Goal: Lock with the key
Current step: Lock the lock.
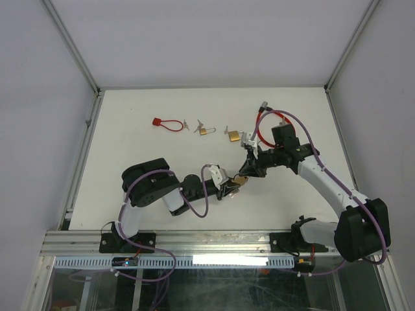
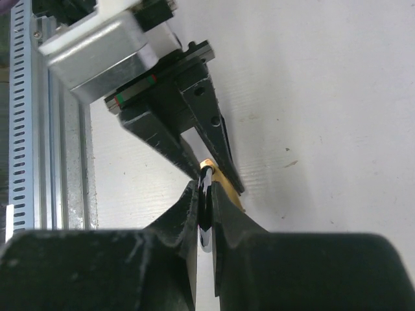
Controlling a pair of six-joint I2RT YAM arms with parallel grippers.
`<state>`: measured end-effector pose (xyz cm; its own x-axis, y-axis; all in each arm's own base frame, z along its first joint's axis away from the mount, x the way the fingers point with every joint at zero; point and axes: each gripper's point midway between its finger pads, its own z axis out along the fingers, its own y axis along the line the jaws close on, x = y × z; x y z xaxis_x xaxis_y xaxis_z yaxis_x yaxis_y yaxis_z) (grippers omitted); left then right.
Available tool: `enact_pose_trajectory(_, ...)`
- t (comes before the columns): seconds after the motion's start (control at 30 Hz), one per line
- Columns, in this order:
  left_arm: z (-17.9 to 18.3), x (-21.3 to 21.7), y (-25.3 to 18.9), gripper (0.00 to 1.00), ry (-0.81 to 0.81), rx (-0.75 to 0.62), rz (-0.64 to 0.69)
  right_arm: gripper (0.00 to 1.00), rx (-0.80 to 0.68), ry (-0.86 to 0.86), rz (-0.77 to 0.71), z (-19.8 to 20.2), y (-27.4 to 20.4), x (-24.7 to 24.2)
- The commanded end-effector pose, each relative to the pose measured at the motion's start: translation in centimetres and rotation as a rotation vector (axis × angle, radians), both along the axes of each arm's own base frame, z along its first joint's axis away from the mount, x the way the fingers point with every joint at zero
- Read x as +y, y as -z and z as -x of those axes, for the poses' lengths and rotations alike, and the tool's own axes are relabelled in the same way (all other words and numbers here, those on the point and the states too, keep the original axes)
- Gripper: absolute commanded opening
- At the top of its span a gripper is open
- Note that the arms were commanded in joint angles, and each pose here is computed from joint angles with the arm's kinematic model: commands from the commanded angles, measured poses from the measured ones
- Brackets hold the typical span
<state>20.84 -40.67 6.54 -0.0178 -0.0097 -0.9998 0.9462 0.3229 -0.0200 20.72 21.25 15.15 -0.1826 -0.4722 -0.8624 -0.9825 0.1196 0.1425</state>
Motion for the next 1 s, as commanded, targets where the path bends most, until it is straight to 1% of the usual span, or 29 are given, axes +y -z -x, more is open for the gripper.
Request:
enact_pose_trajectory(0.0, 0.3, -0.3, -4.8, 0.00, 0.041, -0.089, 0.175, 0.00, -0.094, -0.047, -0.118, -0.2, -3.2, 0.9)
enact_pose_trajectory(0.07, 0.4, -0.1, -4.8, 0.00, 0.055, -0.100, 0.164, 0.00, -0.100, -0.046, -0.105, -0.2, -2.9, 0.7)
enact_pose_trajectory(0.17, 0.6, 0.9, -4.6, 0.00, 0.066, -0.112, 0.137, 0.00, -0.148, -0.063, -0.036, -0.4, -1.9, -0.3)
enact_pose_trajectory(0.2, 0.7, 1.3, -4.4, 0.00, 0.076, -0.114, 0.122, 0.01, -0.169, -0.074, -0.006, -0.4, -1.5, -0.7)
enact_pose_trajectory(0.27, 1.1, 1.6, -3.9, 0.00, 0.112, -0.110, 0.081, 0.06, -0.212, -0.105, 0.047, -0.4, -0.7, -1.4)
enact_pose_trajectory(0.33, 1.5, 1.4, -3.0, 0.00, 0.156, -0.093, 0.025, 0.18, -0.265, -0.137, 0.086, -0.6, -0.2, -1.9)
enact_pose_trajectory(0.37, 1.6, 1.2, -2.7, 0.00, 0.174, -0.085, 0.001, 0.26, -0.275, -0.142, 0.100, -0.8, 0.0, -2.0)
enact_pose_trajectory(0.43, 1.7, 0.8, -2.4, 0.00, 0.195, -0.073, -0.031, 0.38, -0.286, -0.156, 0.125, -1.0, 0.0, -2.3)
enact_pose_trajectory(0.57, 1.5, 0.7, -2.2, 0.00, 0.196, -0.075, -0.055, 0.47, -0.302, -0.164, 0.182, -1.5, 0.3, -3.0)
enact_pose_trajectory(0.63, 1.3, 0.8, -1.9, 0.00, 0.191, -0.070, -0.069, 0.50, -0.298, -0.166, 0.193, -1.5, 0.6, -3.2)
enact_pose_trajectory(0.73, 1.3, 0.7, -2.0, 0.00, 0.191, -0.072, -0.069, 0.54, -0.279, -0.217, 0.160, -0.3, 0.7, -2.8)
enact_pose_trajectory(0.83, 1.2, 0.6, -2.0, 0.00, 0.191, -0.067, -0.073, 0.54, -0.265, -0.300, 0.114, 1.2, 1.3, -2.4)
enact_pose_trajectory(0.97, 1.2, 0.7, -2.0, 0.00, 0.190, -0.066, -0.074, 0.50, -0.252, -0.300, 0.131, 0.7, 2.3, -2.4)
